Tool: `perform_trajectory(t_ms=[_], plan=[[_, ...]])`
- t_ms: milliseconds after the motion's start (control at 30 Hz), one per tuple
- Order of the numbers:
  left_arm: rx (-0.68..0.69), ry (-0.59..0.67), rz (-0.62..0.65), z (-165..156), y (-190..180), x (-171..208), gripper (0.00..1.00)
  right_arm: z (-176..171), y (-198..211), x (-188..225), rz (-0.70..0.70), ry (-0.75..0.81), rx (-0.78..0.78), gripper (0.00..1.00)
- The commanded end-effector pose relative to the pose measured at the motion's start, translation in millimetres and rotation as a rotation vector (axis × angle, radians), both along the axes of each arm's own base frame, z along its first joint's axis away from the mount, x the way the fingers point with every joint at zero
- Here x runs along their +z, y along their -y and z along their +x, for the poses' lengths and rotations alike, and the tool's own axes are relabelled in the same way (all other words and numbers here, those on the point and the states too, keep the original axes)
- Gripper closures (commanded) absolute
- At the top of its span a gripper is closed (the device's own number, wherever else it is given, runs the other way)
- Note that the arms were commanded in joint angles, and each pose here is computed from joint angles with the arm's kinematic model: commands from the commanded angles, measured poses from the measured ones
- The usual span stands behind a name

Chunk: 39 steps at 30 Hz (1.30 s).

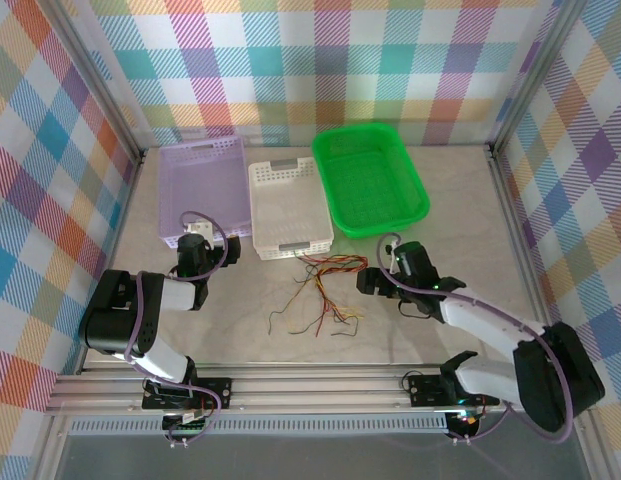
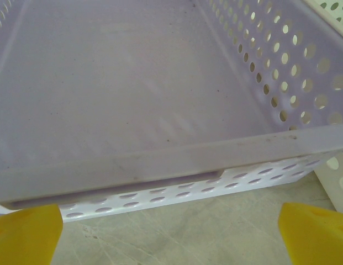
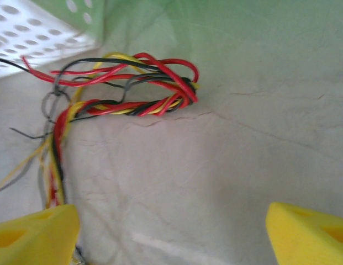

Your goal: Untangle the cables

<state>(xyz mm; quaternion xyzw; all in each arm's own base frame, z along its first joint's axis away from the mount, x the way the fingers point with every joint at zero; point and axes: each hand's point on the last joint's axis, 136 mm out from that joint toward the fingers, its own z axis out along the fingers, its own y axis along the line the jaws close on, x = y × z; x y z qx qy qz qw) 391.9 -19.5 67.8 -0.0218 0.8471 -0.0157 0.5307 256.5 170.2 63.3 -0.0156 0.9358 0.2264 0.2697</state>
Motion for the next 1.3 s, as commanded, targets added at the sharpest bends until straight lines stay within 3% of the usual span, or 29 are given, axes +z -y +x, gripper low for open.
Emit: perform_trajectory(t_ms=[0, 167, 433, 633, 900, 1267], plan=[[-0.004, 0.026, 0.003, 6, -1, 10, 0.0, 24, -10, 10, -0.07, 0.095, 0.039, 0.19], [-0.004, 0.028, 0.004, 6, -1, 11, 0.0, 49, -7, 8, -0.183, 0.156, 0.02, 0.28], [-0.004, 0.027, 0.003, 6, -1, 10, 0.0, 71, -22, -5, -0.215, 0.169, 0.057, 0.32], [-0.004, 0.028, 0.003, 6, -1, 10, 0.0, 76, -42, -14, -0.184, 0.183, 0.13, 0.41], [-0.006, 0.028, 0.003, 6, -1, 11, 0.0, 70, -55, -23, -0.168, 0.185, 0.187, 0.66], [-0.004, 0.029, 0.003, 6, -1, 11, 0.0, 57, -65, -26, -0.118, 0.182, 0.249, 0.89]])
